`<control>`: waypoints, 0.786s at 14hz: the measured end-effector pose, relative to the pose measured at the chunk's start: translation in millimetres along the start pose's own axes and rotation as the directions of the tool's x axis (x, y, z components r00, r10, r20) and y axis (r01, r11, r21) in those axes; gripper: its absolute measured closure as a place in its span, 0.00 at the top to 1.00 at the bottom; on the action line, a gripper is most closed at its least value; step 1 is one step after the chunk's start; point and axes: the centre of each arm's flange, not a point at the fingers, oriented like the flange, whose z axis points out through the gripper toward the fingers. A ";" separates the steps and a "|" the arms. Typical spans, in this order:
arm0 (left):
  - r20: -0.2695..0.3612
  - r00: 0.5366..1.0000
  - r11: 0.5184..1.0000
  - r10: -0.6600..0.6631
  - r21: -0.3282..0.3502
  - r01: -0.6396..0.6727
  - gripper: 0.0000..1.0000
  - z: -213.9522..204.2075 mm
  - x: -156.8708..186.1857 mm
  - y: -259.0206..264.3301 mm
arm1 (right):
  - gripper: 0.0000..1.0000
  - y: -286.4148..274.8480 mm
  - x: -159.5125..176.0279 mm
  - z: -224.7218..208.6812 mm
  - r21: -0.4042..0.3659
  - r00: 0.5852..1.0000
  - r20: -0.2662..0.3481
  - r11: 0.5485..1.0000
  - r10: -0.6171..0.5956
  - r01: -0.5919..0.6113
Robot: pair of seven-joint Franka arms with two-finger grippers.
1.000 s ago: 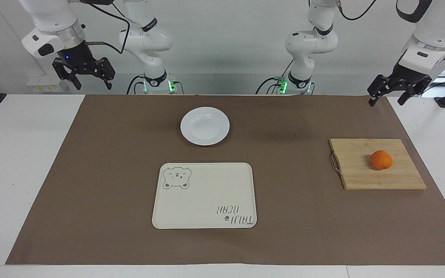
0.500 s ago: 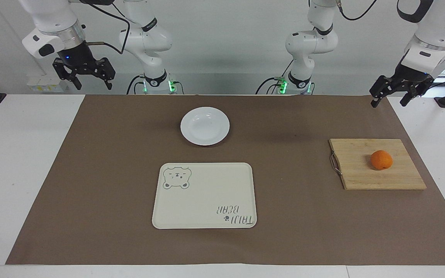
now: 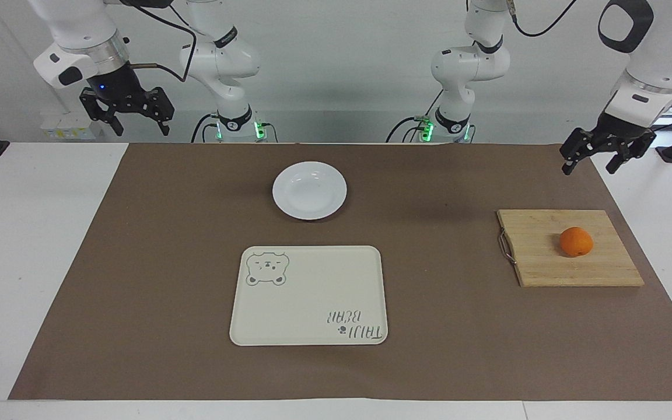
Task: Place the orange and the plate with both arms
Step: 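Lower the left gripper onto the orange on the cutting board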
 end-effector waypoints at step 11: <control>0.013 0.990 0.990 0.141 0.010 -0.141 1.00 158.3 5.2 -89.5 | 1.00 0.0 -1.1 1.4 0.000 1.000 0.003 1.000 0.000 0.000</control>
